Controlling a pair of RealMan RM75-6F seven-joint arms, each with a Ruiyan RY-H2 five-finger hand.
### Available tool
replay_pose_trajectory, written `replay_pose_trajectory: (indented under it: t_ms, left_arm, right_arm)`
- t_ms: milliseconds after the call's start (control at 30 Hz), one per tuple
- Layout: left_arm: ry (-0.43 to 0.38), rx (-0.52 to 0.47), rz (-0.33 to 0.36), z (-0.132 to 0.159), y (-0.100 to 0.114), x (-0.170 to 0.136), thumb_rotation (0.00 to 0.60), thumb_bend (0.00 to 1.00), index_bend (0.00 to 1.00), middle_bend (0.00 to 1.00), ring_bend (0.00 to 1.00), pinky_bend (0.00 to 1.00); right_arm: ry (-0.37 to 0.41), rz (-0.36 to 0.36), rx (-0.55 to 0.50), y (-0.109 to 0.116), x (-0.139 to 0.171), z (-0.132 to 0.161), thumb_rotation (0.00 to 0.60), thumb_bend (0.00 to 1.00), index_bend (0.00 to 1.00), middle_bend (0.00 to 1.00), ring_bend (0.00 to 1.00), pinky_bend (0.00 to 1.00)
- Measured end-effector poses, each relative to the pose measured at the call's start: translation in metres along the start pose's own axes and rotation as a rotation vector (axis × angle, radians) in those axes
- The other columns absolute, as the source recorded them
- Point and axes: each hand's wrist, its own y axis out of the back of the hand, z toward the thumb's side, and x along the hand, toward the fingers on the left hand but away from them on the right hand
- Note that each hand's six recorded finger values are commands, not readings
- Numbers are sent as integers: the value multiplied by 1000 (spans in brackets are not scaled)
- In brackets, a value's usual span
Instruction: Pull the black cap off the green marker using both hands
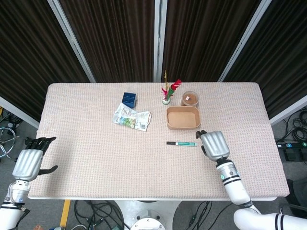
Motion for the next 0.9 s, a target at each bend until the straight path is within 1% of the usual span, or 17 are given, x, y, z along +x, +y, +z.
replay_pose_trajectory:
  t_ms: [100,200,267,433,667,900]
  left_arm:
    - [-4,1,-20,0,-6,2,600,0,162,207,142,178]
    - [-9,2,-39,1,-13,4,600,0,163,207,142,179]
    - [-12,2,-49,2,-16,5,600,0,163,207,142,180]
    - [-18,2,-56,3,-20,8,600,0,163,207,142,181]
    - [-23,-3,-51,5,-20,11,600,0,163,207,142,181]
    - [-15,-16,-46,-1,-19,10,600,0,163,207,142,182]
  right_arm:
    - [-9,42,-2,-12,-7,2,600,150,373,377,823,938]
    - [-15,71,-13,-21,-14,6,600,148,398,381,819,938]
    - [-19,72,-8,-25,-19,7,600,150,416,391,819,939]
    - [-21,72,10,-33,-34,17,600,151,422,395,821,939]
    - [-30,85,21,-41,-45,25,600,153,431,406,839,939]
    - [-53,99,68,-53,-53,27,600,158,447,418,851,943]
